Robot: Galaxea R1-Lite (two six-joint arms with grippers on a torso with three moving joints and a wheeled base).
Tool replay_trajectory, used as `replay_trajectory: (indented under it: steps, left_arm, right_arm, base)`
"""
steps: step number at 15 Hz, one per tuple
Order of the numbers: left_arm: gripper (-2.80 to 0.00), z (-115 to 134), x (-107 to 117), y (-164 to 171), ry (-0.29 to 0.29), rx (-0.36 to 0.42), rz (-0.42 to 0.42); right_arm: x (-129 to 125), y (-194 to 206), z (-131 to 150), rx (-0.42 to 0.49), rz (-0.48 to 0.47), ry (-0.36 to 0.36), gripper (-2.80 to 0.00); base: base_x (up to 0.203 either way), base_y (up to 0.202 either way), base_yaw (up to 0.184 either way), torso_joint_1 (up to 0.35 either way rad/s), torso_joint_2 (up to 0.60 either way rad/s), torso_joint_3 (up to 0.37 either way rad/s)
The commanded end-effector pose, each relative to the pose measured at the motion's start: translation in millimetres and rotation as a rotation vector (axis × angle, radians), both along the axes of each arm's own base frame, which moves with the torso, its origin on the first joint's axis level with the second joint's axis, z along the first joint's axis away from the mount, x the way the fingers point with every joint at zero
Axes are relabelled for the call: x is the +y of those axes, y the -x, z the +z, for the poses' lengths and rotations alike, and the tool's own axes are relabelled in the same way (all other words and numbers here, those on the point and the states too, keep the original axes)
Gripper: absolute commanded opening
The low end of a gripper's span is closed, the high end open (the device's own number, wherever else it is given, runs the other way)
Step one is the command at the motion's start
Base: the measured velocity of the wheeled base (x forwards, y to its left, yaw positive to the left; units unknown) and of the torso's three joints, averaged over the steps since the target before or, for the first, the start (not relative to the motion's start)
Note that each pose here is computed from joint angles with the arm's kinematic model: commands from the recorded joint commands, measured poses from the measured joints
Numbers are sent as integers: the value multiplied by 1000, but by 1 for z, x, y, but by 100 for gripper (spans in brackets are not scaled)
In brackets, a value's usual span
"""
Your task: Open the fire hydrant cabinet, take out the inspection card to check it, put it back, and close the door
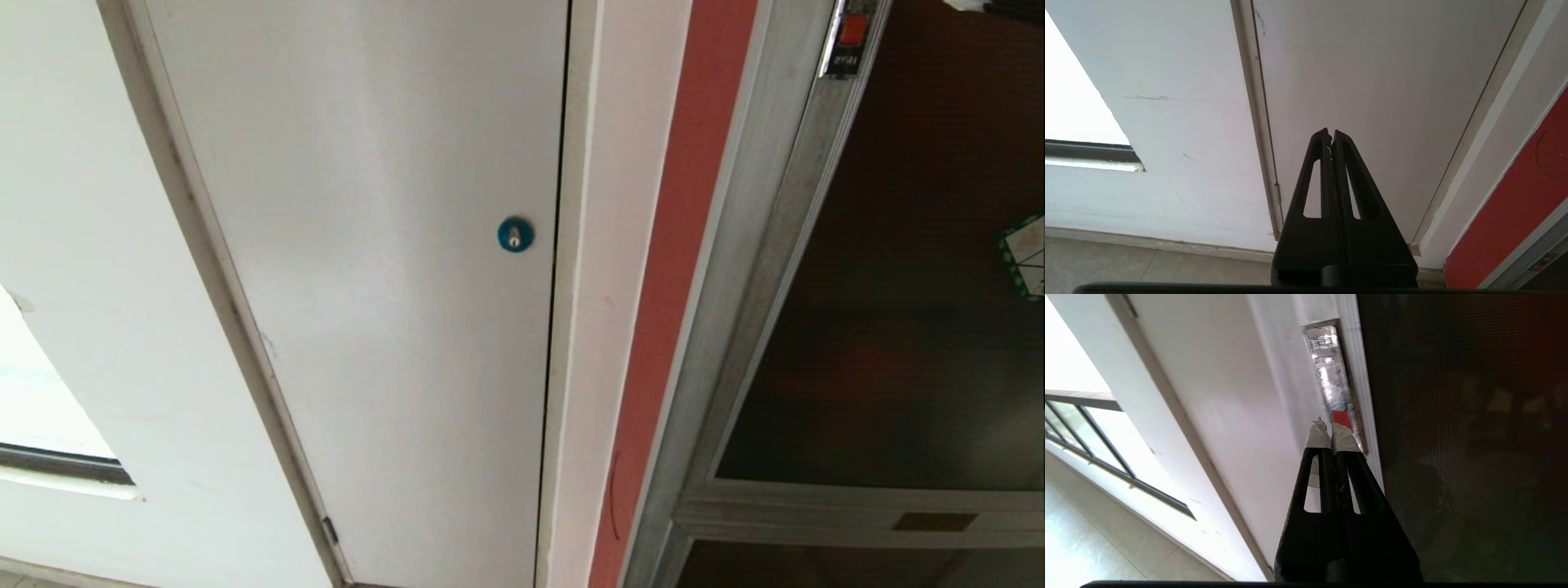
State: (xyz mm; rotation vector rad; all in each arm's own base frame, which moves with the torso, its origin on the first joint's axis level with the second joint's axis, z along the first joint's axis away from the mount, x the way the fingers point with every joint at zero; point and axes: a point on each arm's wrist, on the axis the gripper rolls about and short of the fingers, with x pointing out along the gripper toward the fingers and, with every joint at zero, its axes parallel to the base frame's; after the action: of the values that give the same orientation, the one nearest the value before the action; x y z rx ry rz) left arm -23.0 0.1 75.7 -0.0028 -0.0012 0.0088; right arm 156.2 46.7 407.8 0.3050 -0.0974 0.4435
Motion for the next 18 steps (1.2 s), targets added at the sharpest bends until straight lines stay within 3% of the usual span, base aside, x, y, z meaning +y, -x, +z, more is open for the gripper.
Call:
replay_trajectory:
  steps: [1, 12, 15, 18]
  left_arm:
    - [-280, 0, 0, 0, 0, 1, -1]
    - [-280, 0, 0, 0, 0, 0, 0]
    - [-280, 0, 0, 0, 0, 1, 0]
    - [-280, 0, 0, 0, 0, 1, 0]
  right_arm:
    - [-7, 26, 4, -45, 5, -13, -280]
    - [-43, 153, -3, -165, -32, -49, -280]
    - [-51, 189, -4, -246, -152, -62, -280]
    - [-47, 216, -8, -312, -313, -7, -280]
  base:
    - [0, 0, 0, 0, 0, 0]
    - [0, 0, 0, 0, 0, 0]
    - [0, 0, 0, 0, 0, 0]
    - [0, 0, 0, 0, 0, 0]
